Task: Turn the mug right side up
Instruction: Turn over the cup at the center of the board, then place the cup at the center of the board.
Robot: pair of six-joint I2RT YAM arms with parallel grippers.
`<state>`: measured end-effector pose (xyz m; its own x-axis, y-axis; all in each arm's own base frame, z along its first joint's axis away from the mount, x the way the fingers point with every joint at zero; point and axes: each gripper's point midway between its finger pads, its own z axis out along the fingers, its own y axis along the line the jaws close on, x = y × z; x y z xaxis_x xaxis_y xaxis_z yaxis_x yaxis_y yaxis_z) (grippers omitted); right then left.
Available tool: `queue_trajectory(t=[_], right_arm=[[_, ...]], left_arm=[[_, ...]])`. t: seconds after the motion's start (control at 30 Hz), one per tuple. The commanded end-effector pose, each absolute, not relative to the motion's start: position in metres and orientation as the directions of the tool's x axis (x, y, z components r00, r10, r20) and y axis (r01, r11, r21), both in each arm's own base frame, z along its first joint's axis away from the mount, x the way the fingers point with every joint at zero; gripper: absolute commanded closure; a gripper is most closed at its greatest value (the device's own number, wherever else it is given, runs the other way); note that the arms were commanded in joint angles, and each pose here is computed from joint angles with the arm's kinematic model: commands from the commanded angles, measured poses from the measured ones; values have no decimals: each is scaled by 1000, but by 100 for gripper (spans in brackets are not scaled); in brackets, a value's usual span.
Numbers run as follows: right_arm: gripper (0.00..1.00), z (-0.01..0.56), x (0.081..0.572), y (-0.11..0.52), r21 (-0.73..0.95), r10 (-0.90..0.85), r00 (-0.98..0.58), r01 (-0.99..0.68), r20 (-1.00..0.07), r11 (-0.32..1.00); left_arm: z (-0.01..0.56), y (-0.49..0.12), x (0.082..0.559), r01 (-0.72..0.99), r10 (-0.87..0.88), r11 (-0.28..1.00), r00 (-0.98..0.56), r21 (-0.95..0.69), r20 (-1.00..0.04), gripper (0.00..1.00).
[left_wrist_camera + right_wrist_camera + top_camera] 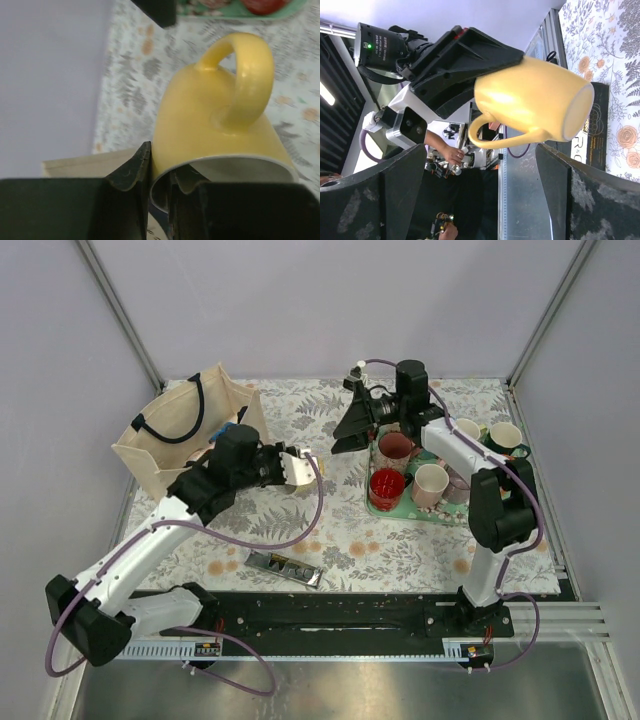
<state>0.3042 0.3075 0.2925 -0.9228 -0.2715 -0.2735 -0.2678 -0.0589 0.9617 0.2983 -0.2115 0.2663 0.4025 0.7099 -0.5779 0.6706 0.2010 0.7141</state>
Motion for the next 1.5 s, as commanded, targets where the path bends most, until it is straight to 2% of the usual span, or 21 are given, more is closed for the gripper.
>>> queue_trajectory(t=[0.0,0.1,0.13,0.17,0.23,0.33,0.43,0.57,0.6,0.73,0.8,0.93,1.07,1.17,1.27,1.37,1.47], right_arm=[[1,330,309,295,900,-185,-881,-432,-436,-61],[1,343,331,285,858,-85,-855,-513,-512,-4],[1,346,342,280,840,-42,-843,-539,-537,65],[1,330,350,273,824,-27,-839,-539,-543,177],[1,323,378,250,602,-48,-706,-635,-706,483],[1,316,403,205,298,-144,-573,-605,-807,738],[1,325,404,181,169,-166,-486,-573,-858,802],[0,330,400,159,177,-29,-415,-447,-909,877],[0,331,398,155,188,-1,-407,-424,-913,886],[2,322,379,164,206,-40,-433,-506,-901,838],[6,324,366,173,196,-83,-413,-589,-907,784],[9,325,348,180,180,-119,-381,-661,-917,729],[10,324,342,178,147,-150,-354,-685,-923,713],[10,323,344,178,144,-158,-359,-684,-920,715],[10,322,345,182,160,-160,-368,-700,-916,696],[9,321,341,188,176,-164,-371,-726,-914,665],[10,318,335,193,192,-178,-380,-754,-908,628]], left_arm=[[228,-189,261,880,803,232,67,414,-593,100],[217,-188,261,903,823,295,-74,312,-563,100],[211,-186,262,906,832,309,-110,289,-543,100],[206,-188,265,904,837,330,-149,270,-526,100],[196,-189,274,890,837,393,-241,233,-491,100],[184,-194,288,853,812,485,-356,194,-463,100],[172,-201,299,821,785,547,-435,164,-442,100],[146,-209,307,801,772,586,-505,122,-385,100],[140,-210,309,799,772,590,-515,117,-374,100],[117,-217,313,804,777,589,-537,78,-329,100],[110,-222,312,817,786,574,-531,54,-318,92],[100,-227,317,826,797,562,-529,38,-290,86],[93,-230,320,826,803,563,-539,25,-255,84],[93,-230,322,821,798,571,-547,26,-253,75],[105,-231,324,814,788,580,-549,40,-279,57],[126,-235,326,813,777,581,-539,43,-325,53],[166,-244,329,812,748,582,-514,43,-420,51]])
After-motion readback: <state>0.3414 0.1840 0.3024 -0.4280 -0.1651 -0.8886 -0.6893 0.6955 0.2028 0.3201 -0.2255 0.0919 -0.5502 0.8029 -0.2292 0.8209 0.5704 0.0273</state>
